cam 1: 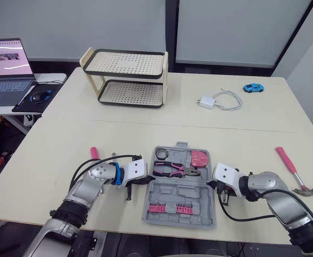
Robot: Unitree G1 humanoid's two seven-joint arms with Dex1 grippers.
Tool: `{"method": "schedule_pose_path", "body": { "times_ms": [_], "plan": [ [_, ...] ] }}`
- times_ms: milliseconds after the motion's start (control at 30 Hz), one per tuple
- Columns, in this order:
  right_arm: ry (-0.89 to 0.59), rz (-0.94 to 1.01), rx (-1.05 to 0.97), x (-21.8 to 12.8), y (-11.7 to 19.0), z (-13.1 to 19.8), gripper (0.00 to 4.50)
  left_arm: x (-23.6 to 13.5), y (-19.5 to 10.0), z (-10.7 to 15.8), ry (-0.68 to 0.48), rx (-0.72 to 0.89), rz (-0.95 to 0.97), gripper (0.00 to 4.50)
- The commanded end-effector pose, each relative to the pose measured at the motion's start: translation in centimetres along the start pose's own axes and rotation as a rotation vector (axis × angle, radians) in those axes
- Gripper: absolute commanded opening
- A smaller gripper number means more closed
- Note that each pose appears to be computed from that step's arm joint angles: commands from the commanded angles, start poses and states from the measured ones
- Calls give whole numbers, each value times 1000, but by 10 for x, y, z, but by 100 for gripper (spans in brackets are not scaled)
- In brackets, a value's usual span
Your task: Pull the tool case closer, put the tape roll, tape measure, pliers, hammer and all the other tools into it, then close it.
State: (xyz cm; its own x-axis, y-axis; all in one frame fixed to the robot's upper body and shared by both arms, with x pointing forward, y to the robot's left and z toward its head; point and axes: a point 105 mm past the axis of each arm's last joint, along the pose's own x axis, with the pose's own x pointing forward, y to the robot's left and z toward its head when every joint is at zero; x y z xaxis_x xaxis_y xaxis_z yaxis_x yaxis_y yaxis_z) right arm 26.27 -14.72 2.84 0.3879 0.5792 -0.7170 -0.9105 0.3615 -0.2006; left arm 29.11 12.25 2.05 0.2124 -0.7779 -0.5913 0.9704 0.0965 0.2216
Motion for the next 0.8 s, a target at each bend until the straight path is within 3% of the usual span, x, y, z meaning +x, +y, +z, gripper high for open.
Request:
{"method": "schedule_pose_path", "body": {
  "times_ms": [33, 800],
  "plan": [
    [-78, 34, -56, 7, 7, 23, 0, 14, -3, 7, -22, 26, -10, 3],
    [-70, 19, -50, 6, 2, 22, 0, 13, 1, 5, -8, 24, -11, 3]
  ]
}}
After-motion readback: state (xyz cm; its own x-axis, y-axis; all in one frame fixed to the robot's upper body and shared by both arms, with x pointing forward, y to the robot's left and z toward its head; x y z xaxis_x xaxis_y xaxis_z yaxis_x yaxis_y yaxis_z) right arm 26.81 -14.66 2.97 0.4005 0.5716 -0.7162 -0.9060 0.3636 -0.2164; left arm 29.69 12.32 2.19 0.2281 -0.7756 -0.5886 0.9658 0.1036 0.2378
